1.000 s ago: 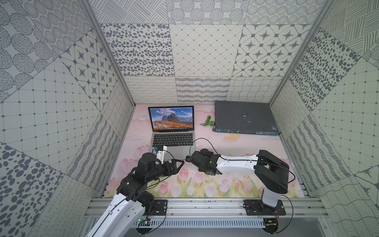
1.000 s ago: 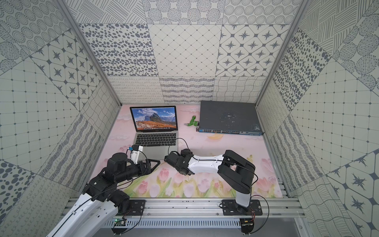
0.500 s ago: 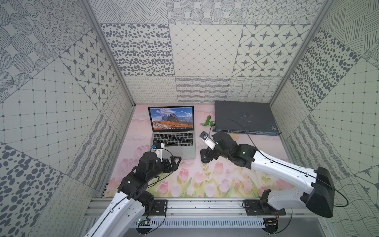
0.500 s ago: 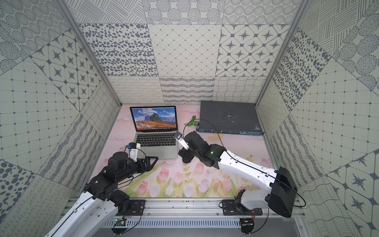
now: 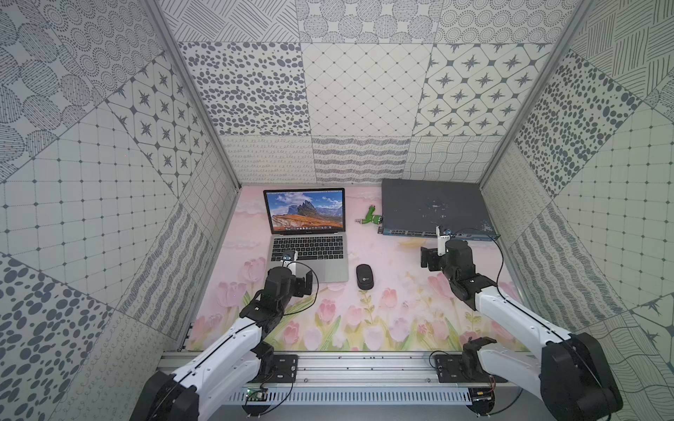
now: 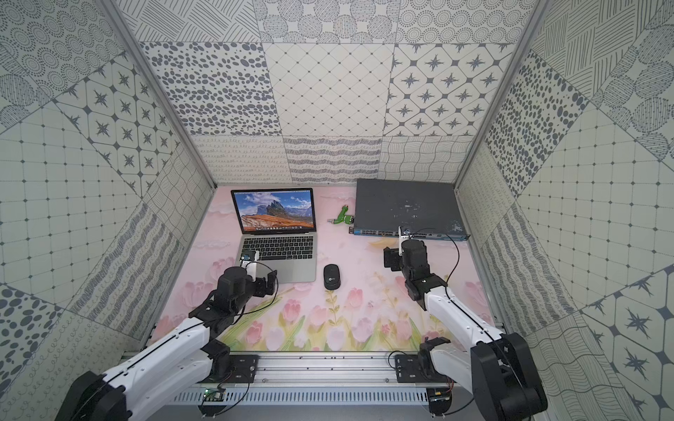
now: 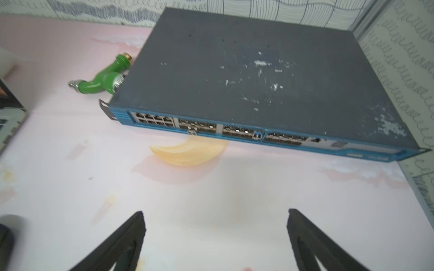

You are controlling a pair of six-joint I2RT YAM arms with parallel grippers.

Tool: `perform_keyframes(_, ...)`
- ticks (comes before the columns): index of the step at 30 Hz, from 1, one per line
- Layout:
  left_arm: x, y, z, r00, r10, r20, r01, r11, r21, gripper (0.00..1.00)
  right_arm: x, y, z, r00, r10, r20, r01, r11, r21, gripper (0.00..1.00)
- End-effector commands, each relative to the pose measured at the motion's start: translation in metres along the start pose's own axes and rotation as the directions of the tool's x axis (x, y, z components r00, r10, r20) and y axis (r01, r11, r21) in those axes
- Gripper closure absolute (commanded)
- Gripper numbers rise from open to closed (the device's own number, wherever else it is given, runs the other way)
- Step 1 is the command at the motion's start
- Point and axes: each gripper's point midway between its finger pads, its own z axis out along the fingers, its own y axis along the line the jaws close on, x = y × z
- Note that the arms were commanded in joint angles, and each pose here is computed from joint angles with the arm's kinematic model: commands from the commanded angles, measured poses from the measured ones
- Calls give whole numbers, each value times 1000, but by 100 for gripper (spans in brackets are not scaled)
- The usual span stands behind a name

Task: Remove the wireless mouse receiver from the laptop
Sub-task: Reset both arms

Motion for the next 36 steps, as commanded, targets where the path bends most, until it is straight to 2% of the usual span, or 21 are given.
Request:
perform_keyframes(1,-75,23,25,942,112,317,-86,992,-96,1,-47,-24,4,963,86,255,-100,994,44,3)
perform_keyframes(3,-78,22,36,937,56,346,-48,998,-31,1,-28,-43,18,961,85,263,-119,986,115,3)
perform_keyframes(4,-72,29,50,947,22,322,-15,1000,-24,1,-31,-54,20,944,89,319,-144,978,154,3)
perform_keyframes(6,-67,32,63,952,-9,306,5,1000,14,1,-30,-52,19,933,90,350,-133,986,102,3)
perform_keyframes(8,-66,26,69,960,4,281,-20,998,52,1,-12,-58,33,931,122,344,-167,981,104,3)
perform_keyframes(9,-63,23,70,964,9,267,-28,997,66,1,-15,-60,34,906,114,407,-171,979,108,3)
perform_keyframes(10,-64,23,71,964,13,265,-33,997,69,1,-18,-58,32,904,129,408,-175,982,77,3)
perform_keyframes(12,-66,31,77,972,-10,235,3,1000,30,1,-14,-61,47,945,148,291,-178,981,80,3)
perform_keyframes(14,-64,31,81,979,-6,201,0,1000,31,1,-19,-48,55,950,112,292,-128,991,36,3)
perform_keyframes(16,-65,30,80,978,-3,207,-3,1000,31,1,-14,-50,57,962,119,247,-136,989,52,3)
perform_keyframes(18,-64,30,80,978,-2,210,-5,999,33,1,-17,-52,56,952,120,283,-141,989,55,3)
perform_keyframes(36,-64,30,80,978,-2,210,-5,999,34,1,-18,-35,62,967,76,243,-76,997,-7,3)
